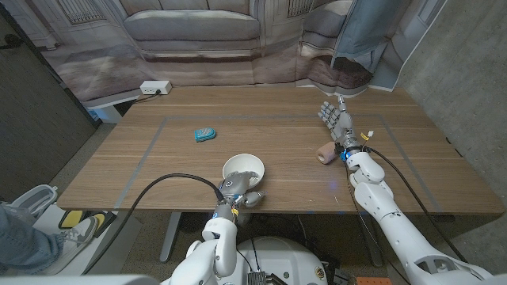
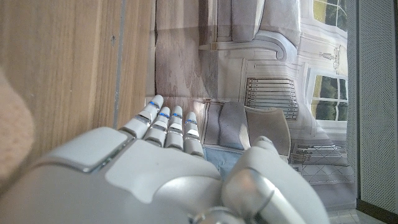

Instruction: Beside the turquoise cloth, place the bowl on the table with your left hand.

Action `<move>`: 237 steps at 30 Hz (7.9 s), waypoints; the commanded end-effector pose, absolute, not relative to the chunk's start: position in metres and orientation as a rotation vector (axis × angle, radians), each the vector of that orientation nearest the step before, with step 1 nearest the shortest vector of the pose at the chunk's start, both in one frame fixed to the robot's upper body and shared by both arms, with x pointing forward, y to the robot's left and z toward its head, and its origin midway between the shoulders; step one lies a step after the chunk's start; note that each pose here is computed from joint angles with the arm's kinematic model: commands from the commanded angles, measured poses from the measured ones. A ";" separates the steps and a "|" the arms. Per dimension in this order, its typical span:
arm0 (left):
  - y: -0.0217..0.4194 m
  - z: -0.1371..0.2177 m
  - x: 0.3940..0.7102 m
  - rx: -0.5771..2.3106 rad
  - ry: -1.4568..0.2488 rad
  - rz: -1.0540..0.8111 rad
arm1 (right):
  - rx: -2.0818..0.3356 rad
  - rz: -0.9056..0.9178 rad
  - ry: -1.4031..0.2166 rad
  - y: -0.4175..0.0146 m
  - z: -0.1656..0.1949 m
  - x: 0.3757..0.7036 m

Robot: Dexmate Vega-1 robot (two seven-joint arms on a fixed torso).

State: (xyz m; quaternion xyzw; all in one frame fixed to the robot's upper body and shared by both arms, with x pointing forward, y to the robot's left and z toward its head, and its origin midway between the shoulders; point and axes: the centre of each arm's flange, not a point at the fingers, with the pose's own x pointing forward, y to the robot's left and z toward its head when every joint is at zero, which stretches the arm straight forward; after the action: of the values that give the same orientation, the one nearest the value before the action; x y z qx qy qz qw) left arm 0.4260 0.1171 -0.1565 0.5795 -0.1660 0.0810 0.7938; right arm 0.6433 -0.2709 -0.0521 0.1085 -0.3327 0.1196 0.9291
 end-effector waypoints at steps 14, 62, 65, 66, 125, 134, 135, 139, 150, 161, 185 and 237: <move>0.115 -0.147 0.435 1.267 -0.322 0.245 | 0.229 0.243 -0.687 -0.271 -0.051 0.646; 0.133 -0.126 0.441 1.259 -0.356 0.290 | 0.233 0.231 -0.697 -0.264 -0.052 0.638; 0.134 -0.123 0.442 1.264 -0.360 0.289 | 0.235 0.230 -0.698 -0.263 -0.052 0.637; 0.135 -0.121 0.442 1.266 -0.361 0.289 | 0.237 0.230 -0.697 -0.263 -0.052 0.637; 0.144 -0.079 0.424 1.306 -0.387 0.271 | 0.290 0.224 -0.725 -0.268 -0.052 0.642; 0.146 -0.077 0.422 1.307 -0.376 0.265 | 0.294 0.228 -0.719 -0.267 -0.054 0.645; 0.146 -0.076 0.422 1.308 -0.374 0.265 | 0.295 0.228 -0.718 -0.267 -0.055 0.646; 0.147 -0.075 0.421 1.313 -0.368 0.263 | 0.297 0.227 -0.717 -0.267 -0.055 0.646; 0.155 -0.077 0.414 1.295 -0.357 0.262 | 0.296 0.228 -0.715 -0.266 -0.058 0.646; 0.157 -0.081 0.401 1.291 -0.349 0.304 | 0.297 0.237 -0.715 -0.262 -0.058 0.645; 0.192 -0.083 0.384 1.242 -0.354 0.363 | 0.287 0.242 -0.710 -0.253 -0.061 0.641; 0.253 -0.077 0.381 1.169 -0.349 0.322 | 0.275 0.233 -0.694 -0.254 -0.063 0.643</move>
State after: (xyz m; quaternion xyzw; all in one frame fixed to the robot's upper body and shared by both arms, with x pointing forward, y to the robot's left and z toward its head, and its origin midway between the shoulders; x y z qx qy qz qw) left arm 0.3842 0.2428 -0.0770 0.5493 -0.1745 0.1634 0.8007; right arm 0.6433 -0.2529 -0.0650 0.1358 -0.3367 0.1141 0.9248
